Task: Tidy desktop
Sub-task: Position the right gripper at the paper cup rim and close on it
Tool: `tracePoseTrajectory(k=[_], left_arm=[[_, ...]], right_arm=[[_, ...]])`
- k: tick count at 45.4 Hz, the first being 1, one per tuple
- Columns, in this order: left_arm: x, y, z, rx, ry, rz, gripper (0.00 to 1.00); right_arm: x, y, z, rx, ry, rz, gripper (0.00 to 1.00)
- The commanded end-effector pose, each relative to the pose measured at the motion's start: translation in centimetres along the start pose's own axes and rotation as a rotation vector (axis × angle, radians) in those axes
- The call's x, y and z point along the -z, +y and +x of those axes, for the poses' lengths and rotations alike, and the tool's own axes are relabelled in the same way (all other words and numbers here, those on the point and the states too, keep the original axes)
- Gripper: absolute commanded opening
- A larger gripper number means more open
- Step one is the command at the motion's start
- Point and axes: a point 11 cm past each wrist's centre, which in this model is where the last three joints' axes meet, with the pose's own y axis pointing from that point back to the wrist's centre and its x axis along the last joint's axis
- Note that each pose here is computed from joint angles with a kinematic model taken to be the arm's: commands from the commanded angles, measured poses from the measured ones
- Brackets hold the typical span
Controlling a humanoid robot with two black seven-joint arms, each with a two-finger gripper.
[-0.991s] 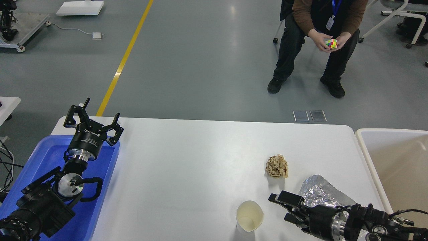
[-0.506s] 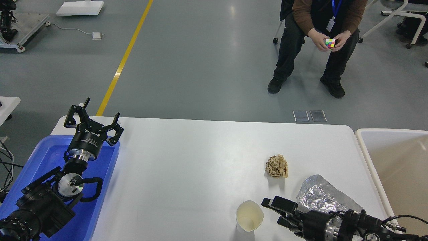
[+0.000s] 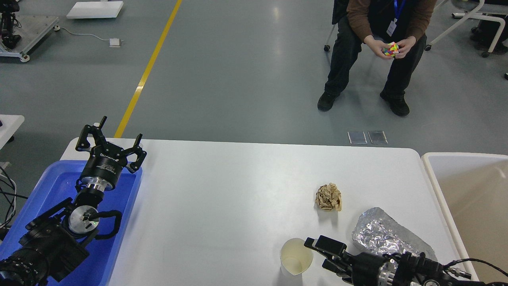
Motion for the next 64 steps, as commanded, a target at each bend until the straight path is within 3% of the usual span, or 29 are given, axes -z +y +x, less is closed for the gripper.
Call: tracePoseTrajectory(k=[1,40,64], left_arm=[[0.0,0.0,0.0,0.0,0.0,0.001,1.0],[0.0,0.0,0.0,-0.001,-0.001,0.001,1.0],[0.0,0.0,0.0,0.0,0.0,-0.001,1.0]], right_arm=[[-0.3,-0.2,-0.3,0.007,0.016,0.003,1.0],[-0.8,-0.1,-1.0,0.015,0.055,0.038,1.0],[0.0,-2.0,-1.1,0.014,0.076,0.062,1.0]])
